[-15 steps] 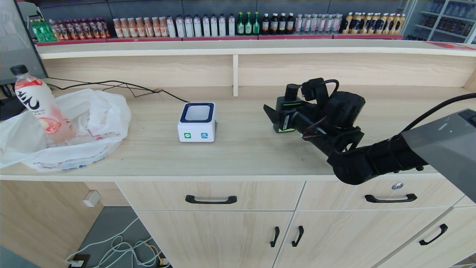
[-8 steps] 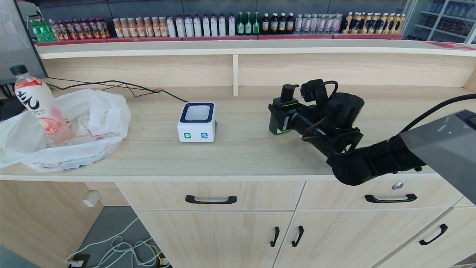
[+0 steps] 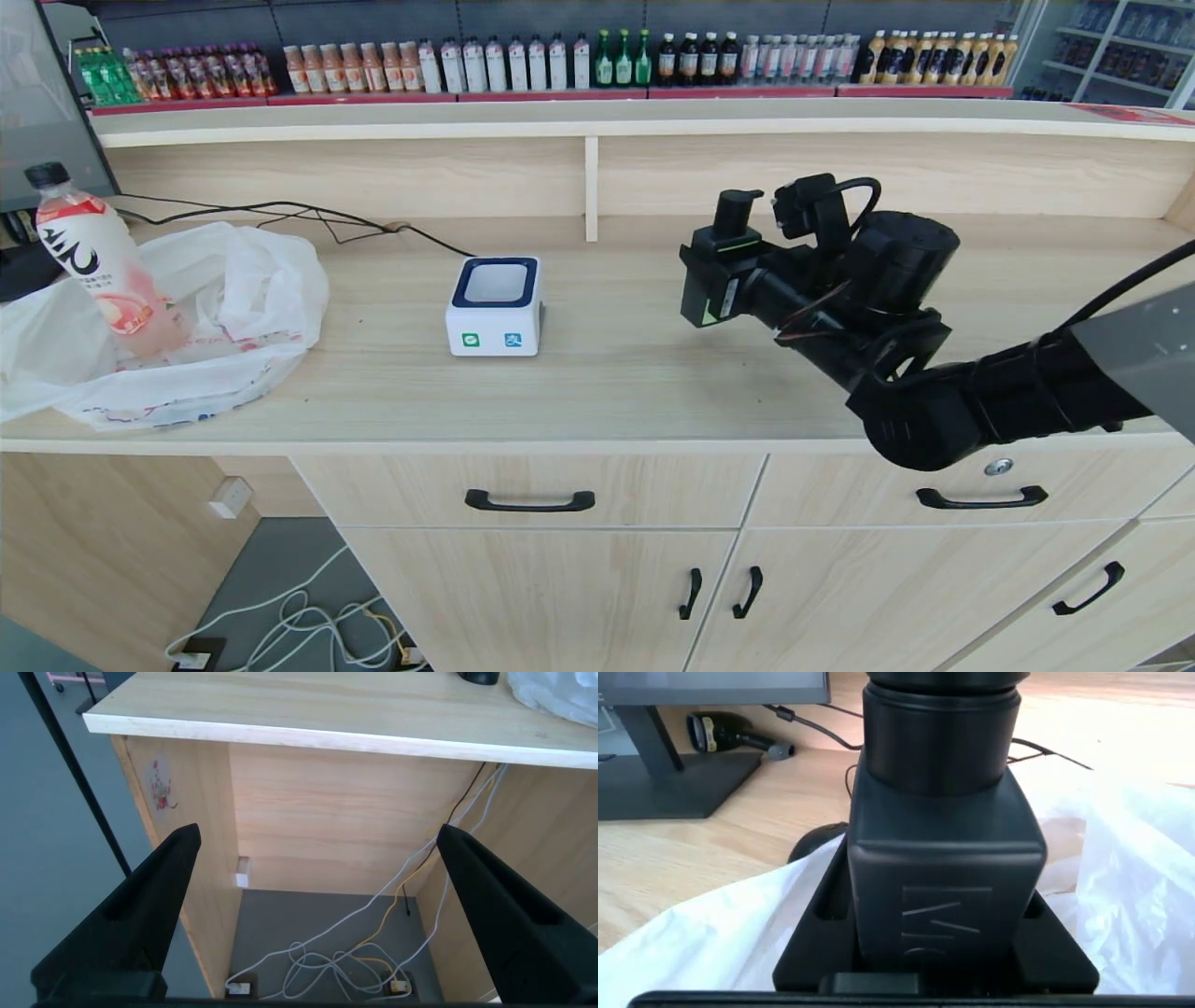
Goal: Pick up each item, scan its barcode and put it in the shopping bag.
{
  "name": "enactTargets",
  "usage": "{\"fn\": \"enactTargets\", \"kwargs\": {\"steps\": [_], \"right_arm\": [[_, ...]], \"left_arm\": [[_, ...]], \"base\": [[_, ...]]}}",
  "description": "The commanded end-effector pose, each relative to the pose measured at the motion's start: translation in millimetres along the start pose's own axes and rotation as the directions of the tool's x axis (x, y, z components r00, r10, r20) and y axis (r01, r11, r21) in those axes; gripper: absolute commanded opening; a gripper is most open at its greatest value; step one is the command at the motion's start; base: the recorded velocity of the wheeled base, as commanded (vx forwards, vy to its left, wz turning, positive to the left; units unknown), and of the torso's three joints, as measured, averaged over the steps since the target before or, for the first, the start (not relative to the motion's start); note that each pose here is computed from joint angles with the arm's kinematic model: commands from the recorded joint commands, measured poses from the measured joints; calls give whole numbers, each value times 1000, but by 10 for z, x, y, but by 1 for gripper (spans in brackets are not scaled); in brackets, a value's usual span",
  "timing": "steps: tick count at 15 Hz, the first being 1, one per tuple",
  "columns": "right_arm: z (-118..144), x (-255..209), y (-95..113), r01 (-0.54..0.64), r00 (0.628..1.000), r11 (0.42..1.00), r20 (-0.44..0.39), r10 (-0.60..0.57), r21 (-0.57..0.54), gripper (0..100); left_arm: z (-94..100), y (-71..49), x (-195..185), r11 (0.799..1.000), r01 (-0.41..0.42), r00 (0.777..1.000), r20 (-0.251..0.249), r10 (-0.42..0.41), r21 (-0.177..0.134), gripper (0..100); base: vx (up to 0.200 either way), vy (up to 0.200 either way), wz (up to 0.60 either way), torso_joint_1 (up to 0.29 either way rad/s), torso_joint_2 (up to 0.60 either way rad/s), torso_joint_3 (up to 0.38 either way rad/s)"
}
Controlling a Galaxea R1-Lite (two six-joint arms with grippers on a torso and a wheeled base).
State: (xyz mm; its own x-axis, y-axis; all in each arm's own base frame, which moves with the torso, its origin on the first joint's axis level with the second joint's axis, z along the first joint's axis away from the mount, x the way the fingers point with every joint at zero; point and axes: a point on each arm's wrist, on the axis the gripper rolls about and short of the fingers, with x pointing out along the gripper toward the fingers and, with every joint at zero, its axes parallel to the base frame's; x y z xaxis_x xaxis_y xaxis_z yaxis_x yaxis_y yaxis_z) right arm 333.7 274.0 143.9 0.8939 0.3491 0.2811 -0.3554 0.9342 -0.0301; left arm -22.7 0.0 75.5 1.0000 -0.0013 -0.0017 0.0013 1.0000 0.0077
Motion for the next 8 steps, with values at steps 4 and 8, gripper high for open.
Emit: {"fn": "enactTargets", "kwargs": {"steps": [4, 8], "right_arm": [[-125, 15, -20, 4, 1000, 1000, -24, -4, -8, 0], [-151, 14, -38, 6, 999, 1000, -32, -6, -6, 0]], "left_arm": [[0, 0, 0, 1000, 0, 1000, 0, 0, 0, 100], [0, 0, 0, 1000, 0, 1000, 0, 0, 0, 100]], "base": [[0, 0, 0, 0, 0, 0], [0, 0, 0, 0, 0, 0]]}}
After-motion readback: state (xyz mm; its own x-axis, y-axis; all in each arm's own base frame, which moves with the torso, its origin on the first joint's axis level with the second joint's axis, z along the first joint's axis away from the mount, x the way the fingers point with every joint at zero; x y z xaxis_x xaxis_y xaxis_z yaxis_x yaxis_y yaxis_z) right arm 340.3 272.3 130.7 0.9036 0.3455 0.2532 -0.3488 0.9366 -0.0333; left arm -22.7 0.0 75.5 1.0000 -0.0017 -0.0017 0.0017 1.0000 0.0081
